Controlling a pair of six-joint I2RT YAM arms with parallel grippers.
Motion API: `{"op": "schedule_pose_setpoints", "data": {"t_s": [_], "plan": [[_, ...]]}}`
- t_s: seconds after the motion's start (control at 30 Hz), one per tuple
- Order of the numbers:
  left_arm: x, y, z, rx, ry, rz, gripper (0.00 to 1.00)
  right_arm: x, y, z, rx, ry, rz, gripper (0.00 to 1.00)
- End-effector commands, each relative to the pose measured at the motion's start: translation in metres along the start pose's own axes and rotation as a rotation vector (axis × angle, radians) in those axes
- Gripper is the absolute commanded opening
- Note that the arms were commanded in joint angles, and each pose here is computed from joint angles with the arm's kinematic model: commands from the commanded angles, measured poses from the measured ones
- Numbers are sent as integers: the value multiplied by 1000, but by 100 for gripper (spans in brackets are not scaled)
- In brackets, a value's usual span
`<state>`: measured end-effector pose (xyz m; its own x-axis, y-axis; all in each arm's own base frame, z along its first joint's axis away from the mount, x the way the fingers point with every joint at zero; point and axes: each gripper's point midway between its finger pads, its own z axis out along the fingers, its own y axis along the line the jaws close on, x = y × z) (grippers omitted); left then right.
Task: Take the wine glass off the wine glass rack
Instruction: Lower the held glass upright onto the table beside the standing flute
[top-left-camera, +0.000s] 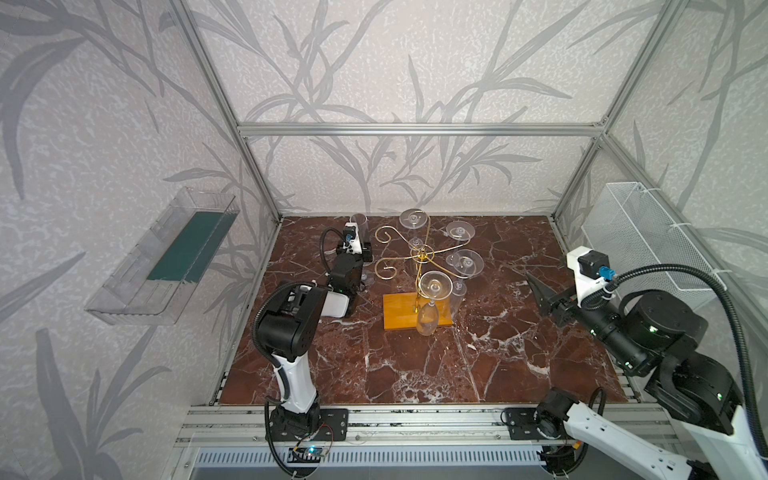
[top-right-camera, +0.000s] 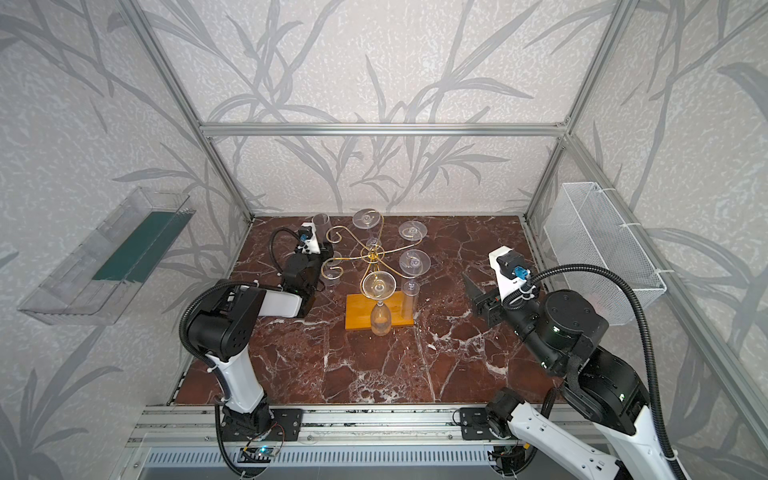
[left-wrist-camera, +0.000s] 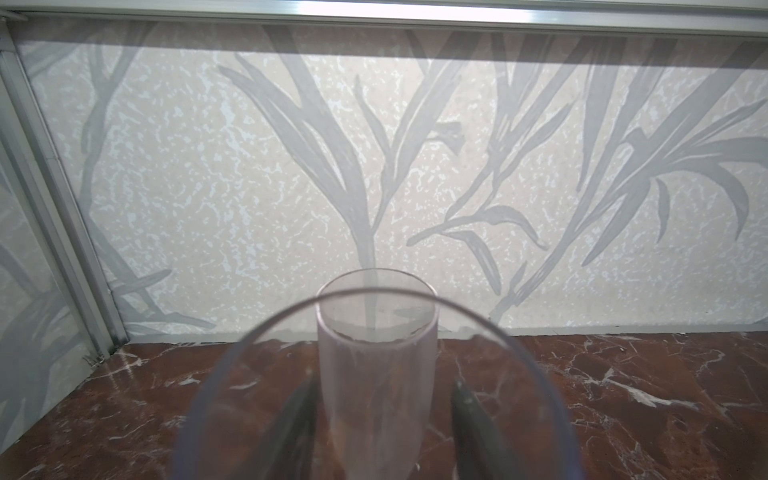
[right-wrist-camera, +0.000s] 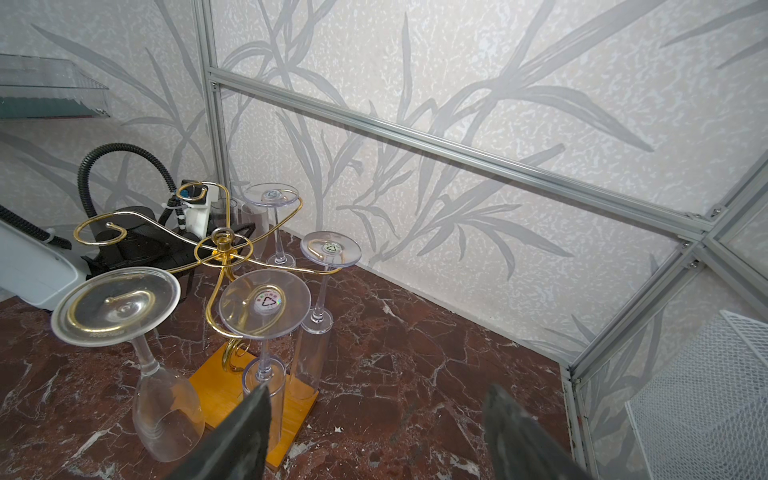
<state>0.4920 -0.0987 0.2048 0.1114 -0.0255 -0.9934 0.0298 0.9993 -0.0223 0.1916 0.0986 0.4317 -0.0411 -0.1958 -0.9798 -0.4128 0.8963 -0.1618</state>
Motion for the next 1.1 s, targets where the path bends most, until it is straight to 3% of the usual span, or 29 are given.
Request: {"op": "schedule_pose_setpoints", "data": {"t_s": [0.0,0.5,0.77,1.07], "plan": [[-1,6,-3,-19,-10,-2,62,-5,-4,-4,14,-26,10,79],[-19,15,-19,-56,-22,9,79,-10,-2,-5,3,-52,-2,79],[-41,21,-41,-71,-27,31,81,-19,2,7,-8,-44,-39,79],[-74,24,-68,-52,-5,-26,81,-31,19,26,-79,-41,-44,79]]}}
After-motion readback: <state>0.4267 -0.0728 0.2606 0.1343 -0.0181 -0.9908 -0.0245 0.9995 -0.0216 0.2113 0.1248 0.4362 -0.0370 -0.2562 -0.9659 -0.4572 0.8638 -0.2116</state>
